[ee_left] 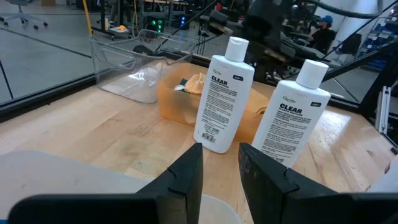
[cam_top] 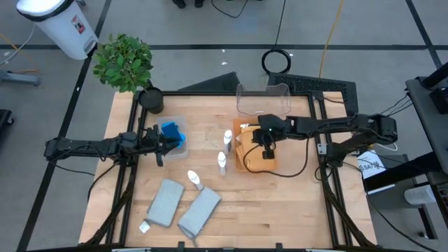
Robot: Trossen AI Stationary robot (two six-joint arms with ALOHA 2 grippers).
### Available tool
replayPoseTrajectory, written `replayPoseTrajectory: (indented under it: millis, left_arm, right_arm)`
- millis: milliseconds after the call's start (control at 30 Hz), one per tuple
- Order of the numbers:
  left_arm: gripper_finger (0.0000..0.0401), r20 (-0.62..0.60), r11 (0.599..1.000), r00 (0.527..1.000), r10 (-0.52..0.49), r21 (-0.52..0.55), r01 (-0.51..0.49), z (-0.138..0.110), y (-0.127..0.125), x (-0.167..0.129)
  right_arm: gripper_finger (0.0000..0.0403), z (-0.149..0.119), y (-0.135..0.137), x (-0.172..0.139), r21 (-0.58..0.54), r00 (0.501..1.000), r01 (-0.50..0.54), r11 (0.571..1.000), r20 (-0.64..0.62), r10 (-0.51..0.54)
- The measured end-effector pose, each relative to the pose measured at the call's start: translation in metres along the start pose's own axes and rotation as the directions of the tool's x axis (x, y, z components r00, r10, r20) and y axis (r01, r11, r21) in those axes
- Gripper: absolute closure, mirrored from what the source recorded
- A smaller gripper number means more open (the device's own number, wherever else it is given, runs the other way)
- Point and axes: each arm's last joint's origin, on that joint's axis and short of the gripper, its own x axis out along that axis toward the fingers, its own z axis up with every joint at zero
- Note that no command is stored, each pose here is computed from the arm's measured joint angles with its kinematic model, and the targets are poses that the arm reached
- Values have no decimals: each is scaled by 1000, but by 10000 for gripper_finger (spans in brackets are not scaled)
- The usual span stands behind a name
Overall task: Pick & Place Kitchen Items
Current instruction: Put the orange microfiber cloth into the orange bin
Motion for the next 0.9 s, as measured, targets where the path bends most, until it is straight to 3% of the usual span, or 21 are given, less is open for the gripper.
replayPoseTrajectory:
  millis: [233,533,733,900]
  left_arm:
    - [293,0,1000,1000,0,0,0,0,0,0]
    - [293,0,1000,1000,0,0,0,0,0,0]
    - [293,0,1000,1000,0,0,0,0,0,0]
    - [293,0,1000,1000,0,0,0,0,0,0]
  right_arm:
    - [403,-15,-23,27,57,997,41,998,-64,-38]
    - [403,-38,-28,69,70,985,20,997,-173,-7]
    - [403,-32,-29,60,65,989,32,997,-147,-22]
    - [403,-14,-28,35,73,998,60,996,-31,-58]
